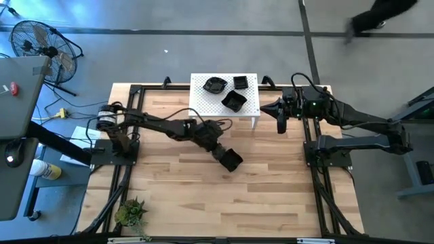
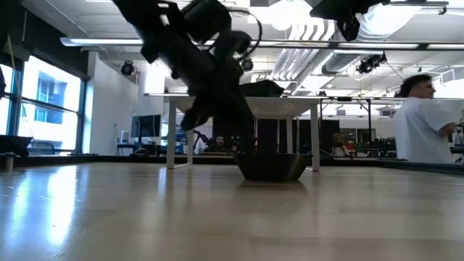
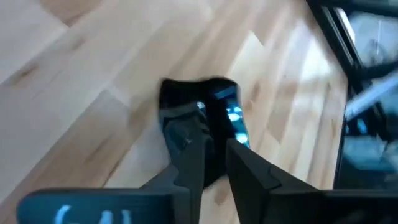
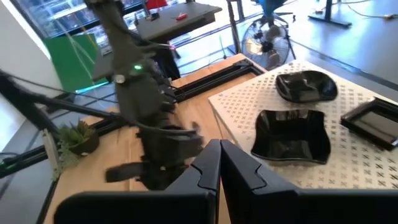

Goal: Pick & Place Mini shaped plates
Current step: Stack the distorted square plate on top of the stacked distorted square plate on the shelf

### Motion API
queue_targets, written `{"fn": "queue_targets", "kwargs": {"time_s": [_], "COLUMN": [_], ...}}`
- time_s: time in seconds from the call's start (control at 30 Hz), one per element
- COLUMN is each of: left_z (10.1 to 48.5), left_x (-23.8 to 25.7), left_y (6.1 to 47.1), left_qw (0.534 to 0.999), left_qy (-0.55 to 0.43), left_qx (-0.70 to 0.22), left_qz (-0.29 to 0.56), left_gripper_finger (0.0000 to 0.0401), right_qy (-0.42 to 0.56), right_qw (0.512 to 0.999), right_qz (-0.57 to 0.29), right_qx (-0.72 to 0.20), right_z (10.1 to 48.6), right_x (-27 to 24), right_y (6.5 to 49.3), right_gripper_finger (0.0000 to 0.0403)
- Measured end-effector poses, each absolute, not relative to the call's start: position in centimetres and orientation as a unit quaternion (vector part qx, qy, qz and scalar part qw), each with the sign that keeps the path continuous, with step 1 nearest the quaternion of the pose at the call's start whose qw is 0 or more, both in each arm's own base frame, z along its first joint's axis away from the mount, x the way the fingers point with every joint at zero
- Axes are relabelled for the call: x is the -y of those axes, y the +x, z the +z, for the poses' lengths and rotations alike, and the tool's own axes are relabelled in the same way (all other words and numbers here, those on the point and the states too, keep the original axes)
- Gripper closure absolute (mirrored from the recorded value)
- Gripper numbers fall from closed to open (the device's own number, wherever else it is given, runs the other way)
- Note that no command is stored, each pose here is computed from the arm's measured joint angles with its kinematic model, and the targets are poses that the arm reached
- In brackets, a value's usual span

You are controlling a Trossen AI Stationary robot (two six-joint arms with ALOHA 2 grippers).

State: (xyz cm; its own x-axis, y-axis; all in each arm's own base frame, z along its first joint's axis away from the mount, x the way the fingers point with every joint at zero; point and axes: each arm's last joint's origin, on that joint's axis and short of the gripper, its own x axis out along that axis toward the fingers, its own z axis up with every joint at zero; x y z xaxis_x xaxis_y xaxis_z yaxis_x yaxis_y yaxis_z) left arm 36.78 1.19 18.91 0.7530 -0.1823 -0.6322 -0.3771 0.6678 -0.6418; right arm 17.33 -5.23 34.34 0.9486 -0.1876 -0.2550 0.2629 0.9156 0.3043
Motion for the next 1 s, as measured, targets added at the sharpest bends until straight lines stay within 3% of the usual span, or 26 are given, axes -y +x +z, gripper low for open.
{"fn": "queue_targets", "kwargs": {"time_s": [0.2, 0.37, 0.57, 0.77, 1.0], "left_z": [22.9, 25.2, 25.0, 24.6, 23.2], "left_x": [0.3, 1.8, 1.9, 1.6, 1.5], "left_y": [35.4, 32.9, 28.5, 24.8, 23.6], "left_qw": [0.898, 0.919, 0.926, 0.945, 0.942], "left_qy": [-0.322, -0.258, -0.25, -0.255, -0.231], "left_qx": [-0.297, -0.281, -0.251, -0.173, -0.219], "left_qz": [0.045, 0.102, 0.13, 0.106, 0.104], "left_gripper_finger": [0.0393, 0.0391, 0.0399, 0.04, 0.04], "right_qy": [0.178, 0.187, 0.199, 0.234, 0.281], "right_qw": [0.966, 0.963, 0.955, 0.937, 0.916], "right_qz": [-0.15, -0.169, -0.201, -0.231, -0.243], "right_qx": [-0.109, -0.097, -0.092, -0.116, -0.152], "right_z": [34.3, 34.4, 34.1, 32.7, 30.6], "right_x": [4.6, 3.5, 1.7, 0.0, -1.1], "right_y": [17.5, 17.8, 18.4, 20.1, 22.2], "right_gripper_finger": [0.0401, 0.0401, 0.0402, 0.0402, 0.0397]}}
